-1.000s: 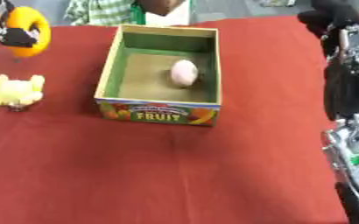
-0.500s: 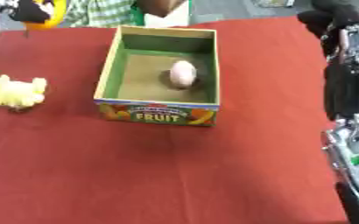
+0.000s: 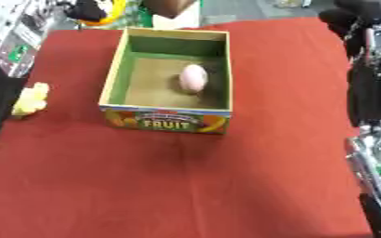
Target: Pick up objects on the table and place them in the box.
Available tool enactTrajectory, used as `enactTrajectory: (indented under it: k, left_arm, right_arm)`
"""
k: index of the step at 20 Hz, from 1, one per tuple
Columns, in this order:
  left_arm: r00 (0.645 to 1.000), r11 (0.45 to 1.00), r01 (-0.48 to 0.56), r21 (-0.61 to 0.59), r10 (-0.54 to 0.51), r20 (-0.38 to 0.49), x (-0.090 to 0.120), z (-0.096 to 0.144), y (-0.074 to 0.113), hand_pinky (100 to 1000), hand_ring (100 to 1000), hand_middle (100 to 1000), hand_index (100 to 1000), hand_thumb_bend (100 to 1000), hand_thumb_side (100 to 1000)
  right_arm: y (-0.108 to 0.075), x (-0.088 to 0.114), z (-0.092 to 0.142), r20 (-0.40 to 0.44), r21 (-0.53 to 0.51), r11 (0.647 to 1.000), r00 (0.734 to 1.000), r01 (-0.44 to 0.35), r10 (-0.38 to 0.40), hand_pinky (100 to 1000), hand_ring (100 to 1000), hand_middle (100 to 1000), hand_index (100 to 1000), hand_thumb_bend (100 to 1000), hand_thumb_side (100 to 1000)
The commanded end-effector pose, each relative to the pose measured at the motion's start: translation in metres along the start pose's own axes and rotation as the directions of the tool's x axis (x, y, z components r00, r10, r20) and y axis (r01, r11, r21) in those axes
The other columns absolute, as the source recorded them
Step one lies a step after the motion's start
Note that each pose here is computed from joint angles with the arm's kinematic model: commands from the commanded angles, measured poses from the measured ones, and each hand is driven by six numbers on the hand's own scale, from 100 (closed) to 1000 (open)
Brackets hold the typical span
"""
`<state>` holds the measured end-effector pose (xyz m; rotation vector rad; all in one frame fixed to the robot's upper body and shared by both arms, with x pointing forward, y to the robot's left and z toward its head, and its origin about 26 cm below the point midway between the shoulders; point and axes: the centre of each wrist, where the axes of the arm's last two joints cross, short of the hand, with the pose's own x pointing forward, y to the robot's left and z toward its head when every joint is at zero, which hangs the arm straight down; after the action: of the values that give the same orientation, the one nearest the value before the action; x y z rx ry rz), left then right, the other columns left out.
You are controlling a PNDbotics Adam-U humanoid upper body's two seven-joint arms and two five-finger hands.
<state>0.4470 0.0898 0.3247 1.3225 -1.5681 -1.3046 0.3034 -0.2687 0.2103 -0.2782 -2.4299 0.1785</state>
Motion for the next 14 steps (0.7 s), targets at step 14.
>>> enactTrajectory:
  k: [14]
  left_arm:
    - [0.986, 0.995, 0.086, 0.041, -0.091, 0.139, 0.070, 0.005, -0.046, 294, 421, 425, 524, 100, 348]
  right_arm:
    - [0.002, 0.010, -0.008, 0.045, 0.015, 1.000, 0.999, 0.022, -0.023, 901, 802, 657, 815, 100, 1000]
